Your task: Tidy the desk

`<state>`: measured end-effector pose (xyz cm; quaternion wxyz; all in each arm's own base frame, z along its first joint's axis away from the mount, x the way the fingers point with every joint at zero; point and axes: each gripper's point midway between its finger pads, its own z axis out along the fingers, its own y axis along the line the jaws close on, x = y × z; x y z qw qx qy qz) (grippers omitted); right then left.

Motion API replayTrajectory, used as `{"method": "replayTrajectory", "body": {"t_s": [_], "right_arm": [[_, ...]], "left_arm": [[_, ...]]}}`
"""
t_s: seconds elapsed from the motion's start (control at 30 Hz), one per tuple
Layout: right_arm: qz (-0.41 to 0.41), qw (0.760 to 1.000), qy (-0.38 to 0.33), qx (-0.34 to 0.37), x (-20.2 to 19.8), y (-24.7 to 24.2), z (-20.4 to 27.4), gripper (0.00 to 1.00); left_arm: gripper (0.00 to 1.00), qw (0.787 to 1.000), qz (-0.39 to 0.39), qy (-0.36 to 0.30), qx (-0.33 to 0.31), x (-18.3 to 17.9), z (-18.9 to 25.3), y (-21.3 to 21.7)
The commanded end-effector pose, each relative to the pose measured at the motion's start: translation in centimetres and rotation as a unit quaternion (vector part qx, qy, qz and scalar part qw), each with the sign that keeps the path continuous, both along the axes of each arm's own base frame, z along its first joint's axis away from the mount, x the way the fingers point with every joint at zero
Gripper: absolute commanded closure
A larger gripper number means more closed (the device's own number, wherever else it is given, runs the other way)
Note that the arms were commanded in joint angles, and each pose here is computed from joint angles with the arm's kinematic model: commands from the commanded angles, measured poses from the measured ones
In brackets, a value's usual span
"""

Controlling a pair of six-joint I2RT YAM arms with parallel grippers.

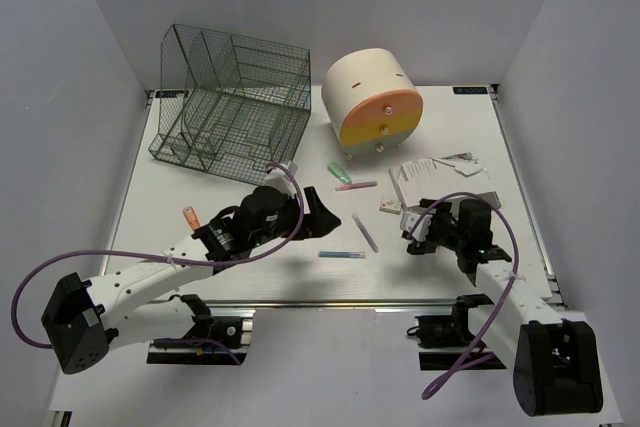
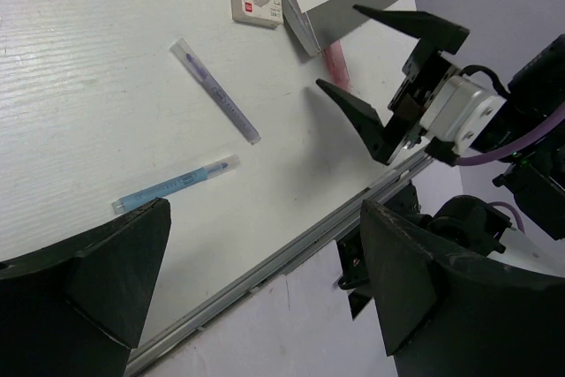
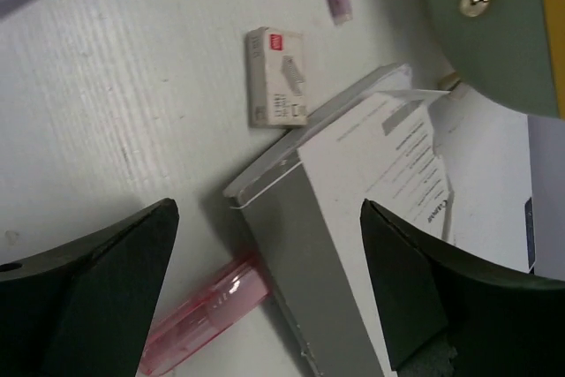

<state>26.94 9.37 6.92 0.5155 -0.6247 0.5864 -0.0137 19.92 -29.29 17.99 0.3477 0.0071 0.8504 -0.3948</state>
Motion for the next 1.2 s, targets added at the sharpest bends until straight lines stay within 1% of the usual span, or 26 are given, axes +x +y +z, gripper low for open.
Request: {"method": "replayTrajectory", "body": {"t_s": [0.0,0.07,0.17,0.23,0.27,0.3,0.37,0.4,0.43,0.53,0.83,1.0,1.03,1.1,1.17], "right_arm": [[0.024,0.999,0.029,-0.027,-1.8,-0.1,-2.4,0.11],[0.024,0.999,0.023,-0.037,-2.2,-0.3,-3.6,0.11],[0.005,0.998,-0.033,-0.046,-0.9,-0.8,-3.3,0.11],[-0.007,0.997,-0.06,-0.05,-0.4,-1.2,-3.1,0.11],[-0.01,0.996,-0.062,-0.057,-0.8,-1.4,-3.9,0.11],[-0.011,0.994,-0.087,-0.058,-0.1,-1.3,-3.1,0.11],[-0.016,0.994,-0.087,-0.069,0.1,-1.6,-3.6,0.11],[-0.015,0.991,-0.113,-0.072,0.7,-1.4,-2.8,0.11],[-0.019,0.992,-0.093,-0.087,-0.4,-2.0,-4.7,0.11],[-0.019,0.987,-0.115,-0.113,-0.4,-2.3,-5.1,0.11],[0.03,0.978,-0.121,-0.167,-0.8,-1.8,-6.8,0.15],[0.035,0.97,-0.153,-0.184,-0.4,-1.7,-6.3,0.23],[0.038,0.971,-0.145,-0.187,-0.6,-1.7,-6.9,0.27],[0.035,0.969,-0.161,-0.184,-0.5,-1.6,-6.4,0.32],[0.034,0.971,-0.154,-0.181,-1.2,-1.7,-6.8,0.38]], "left_arm": [[0.02,1.0,0.003,-0.009,-0.005,0.0,0.6,0.4],[0.02,1.0,0.002,-0.006,-0.004,-0.1,0.2,0.4],[0.02,1.0,0.001,-0.004,-0.002,-0.1,0.0,0.3],[0.02,1.0,0.002,-0.002,0.0,-0.2,-0.2,0.5],[0.02,1.0,0.003,-0.002,0.0,-0.1,-0.2,0.5],[0.02,1.0,0.004,-0.003,0.0,-0.1,-0.2,0.5],[0.02,1.0,0.005,-0.001,0.002,-0.2,-0.4,0.6],[0.02,1.0,0.005,-0.001,0.002,-0.2,-0.4,0.6],[0.02,1.0,0.005,0.001,0.005,-0.2,-0.6,0.6],[0.02,1.0,0.006,0.002,0.007,-0.2,-0.6,0.7],[0.02,1.0,0.011,0.002,0.012,0.1,-0.3,0.7],[0.02,1.0,0.012,0.005,0.012,0.0,-0.5,0.7],[0.02,1.0,0.012,0.006,0.012,0.0,-0.6,0.8],[0.02,1.0,0.013,0.007,0.01,-0.1,-0.6,0.9],[0.02,1.0,0.014,0.007,0.009,-0.2,-0.6,1.0]]}}
